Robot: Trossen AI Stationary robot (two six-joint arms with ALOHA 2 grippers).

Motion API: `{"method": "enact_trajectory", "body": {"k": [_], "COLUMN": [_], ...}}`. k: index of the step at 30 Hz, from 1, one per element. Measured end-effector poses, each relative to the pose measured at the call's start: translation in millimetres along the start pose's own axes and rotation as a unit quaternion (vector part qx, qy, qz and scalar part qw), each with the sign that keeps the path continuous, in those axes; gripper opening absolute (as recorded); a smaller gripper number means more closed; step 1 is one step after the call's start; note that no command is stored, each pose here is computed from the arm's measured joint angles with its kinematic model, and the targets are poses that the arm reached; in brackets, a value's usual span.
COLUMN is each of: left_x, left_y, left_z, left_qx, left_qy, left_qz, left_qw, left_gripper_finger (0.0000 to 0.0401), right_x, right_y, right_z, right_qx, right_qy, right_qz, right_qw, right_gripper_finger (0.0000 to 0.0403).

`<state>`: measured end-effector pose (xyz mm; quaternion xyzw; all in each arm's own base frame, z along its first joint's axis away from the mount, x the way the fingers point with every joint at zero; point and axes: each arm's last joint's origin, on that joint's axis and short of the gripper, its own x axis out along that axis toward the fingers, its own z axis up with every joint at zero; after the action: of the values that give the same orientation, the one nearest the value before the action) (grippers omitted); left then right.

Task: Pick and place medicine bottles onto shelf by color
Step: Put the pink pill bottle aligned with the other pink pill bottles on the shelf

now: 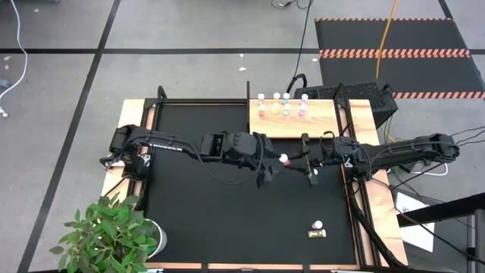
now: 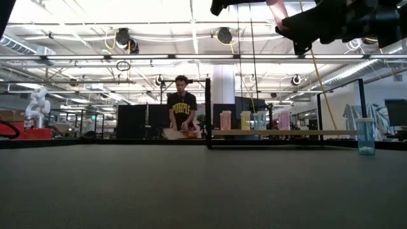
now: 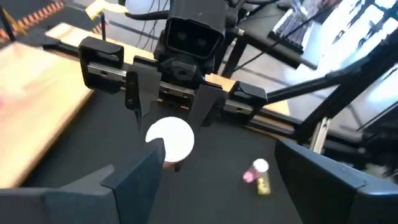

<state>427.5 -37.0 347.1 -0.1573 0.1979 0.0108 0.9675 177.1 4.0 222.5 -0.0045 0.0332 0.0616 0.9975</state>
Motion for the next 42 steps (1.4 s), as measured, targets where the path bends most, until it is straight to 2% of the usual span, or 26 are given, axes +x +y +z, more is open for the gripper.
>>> {"method": "enact_trajectory", "body": {"k": [8, 15, 20, 23, 27, 32, 36, 42], "left_x": [0, 1, 12, 14, 13, 13, 13, 13], "left_y": [5, 7, 18, 30, 41, 48, 50, 51], "left_z": [-1, -2, -9, -14, -11, -8, -6, -5], "left_qx": [0.129, 0.223, 0.218, 0.214, 0.209, 0.208, 0.207, 0.217], "left_qy": [0.003, 0.011, 0.039, 0.071, 0.078, 0.072, 0.067, 0.064], "left_qz": [0.065, 0.061, 0.052, 0.064, 0.081, 0.088, 0.084, 0.081], "left_qw": [0.989, 0.973, 0.974, 0.972, 0.972, 0.972, 0.972, 0.971], "left_gripper_finger": [0.031, 0.031, 0.031, 0.031, 0.0308, 0.0272, 0.0237, 0.021], "right_x": [1, 5, 8, 9, 11, 12, 12, 13], "right_y": [-2, -6, -11, -16, -20, -24, -27, -28], "right_z": [-3, -9, -12, -13, -9, -4, -11, -13], "right_qx": [-0.038, -0.035, -0.033, -0.031, -0.031, -0.03, -0.024, -0.023], "right_qy": [0.016, 0.035, 0.042, 0.043, 0.039, 0.038, 0.067, 0.077], "right_qz": [-0.023, -0.033, -0.045, -0.056, -0.064, -0.073, -0.08, -0.079], "right_qw": [0.999, 0.998, 0.998, 0.997, 0.997, 0.996, 0.994, 0.994], "right_gripper_finger": [0.01, 0.01, 0.01, 0.01, 0.01, 0.01, 0.01, 0.01]}}
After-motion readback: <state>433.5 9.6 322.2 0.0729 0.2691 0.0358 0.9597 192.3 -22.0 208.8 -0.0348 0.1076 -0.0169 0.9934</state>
